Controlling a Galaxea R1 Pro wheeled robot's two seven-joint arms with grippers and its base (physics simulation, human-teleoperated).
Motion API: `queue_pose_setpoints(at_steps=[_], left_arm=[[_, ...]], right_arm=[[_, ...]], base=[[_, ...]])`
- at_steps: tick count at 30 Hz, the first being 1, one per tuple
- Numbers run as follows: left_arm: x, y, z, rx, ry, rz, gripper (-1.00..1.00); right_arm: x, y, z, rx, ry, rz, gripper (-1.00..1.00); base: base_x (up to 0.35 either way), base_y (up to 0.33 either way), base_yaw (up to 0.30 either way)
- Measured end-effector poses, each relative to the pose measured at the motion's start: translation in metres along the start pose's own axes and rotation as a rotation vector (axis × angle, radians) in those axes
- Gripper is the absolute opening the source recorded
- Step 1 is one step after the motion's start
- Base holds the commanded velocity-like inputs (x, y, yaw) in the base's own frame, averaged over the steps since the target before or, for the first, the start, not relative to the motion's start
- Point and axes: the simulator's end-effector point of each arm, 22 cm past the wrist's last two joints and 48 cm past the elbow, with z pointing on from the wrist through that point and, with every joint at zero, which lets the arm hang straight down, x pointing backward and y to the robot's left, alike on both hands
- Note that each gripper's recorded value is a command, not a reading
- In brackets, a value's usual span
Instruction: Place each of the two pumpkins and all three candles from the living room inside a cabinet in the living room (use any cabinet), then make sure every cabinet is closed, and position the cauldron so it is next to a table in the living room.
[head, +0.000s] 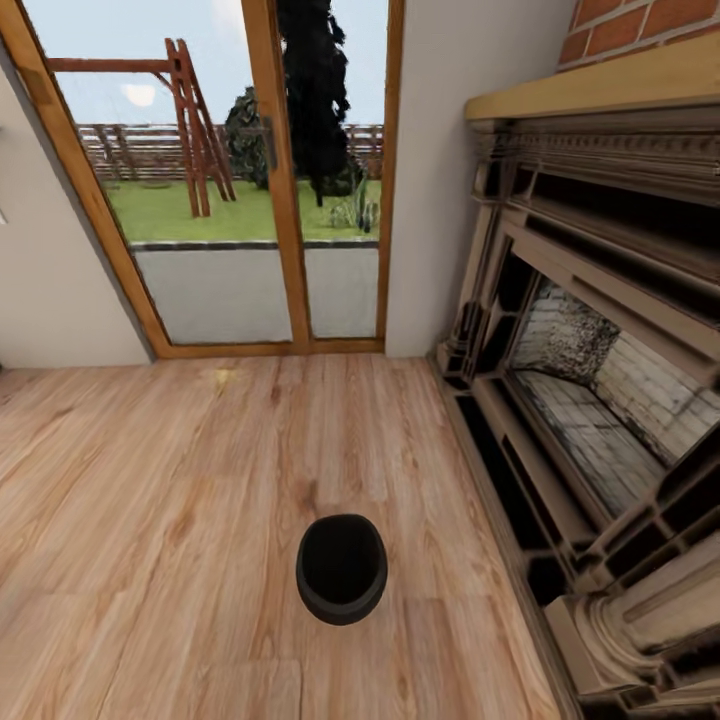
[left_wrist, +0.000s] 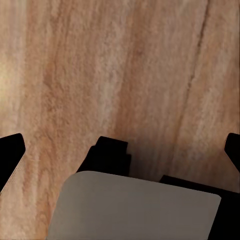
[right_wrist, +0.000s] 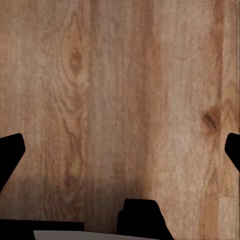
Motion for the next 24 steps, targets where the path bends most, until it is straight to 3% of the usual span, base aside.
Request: queue_pose_setpoints(at_steps=[5,24], left_arm=[[0.0,0.0003,0.0,0.0,0.0,0.0,1.0],[0.0,0.0006,0.0001,-0.002,0.0,0.0,1.0]], right_arm=[[0.0001,-0.0001,0.0,0.0,0.0,0.0,1.0],[0.0001,-0.0001,0.0001,0.0,0.002,0.0,1.0]], base=[[0.327,0.0,-0.13],[0.327,0.047,-0.003]])
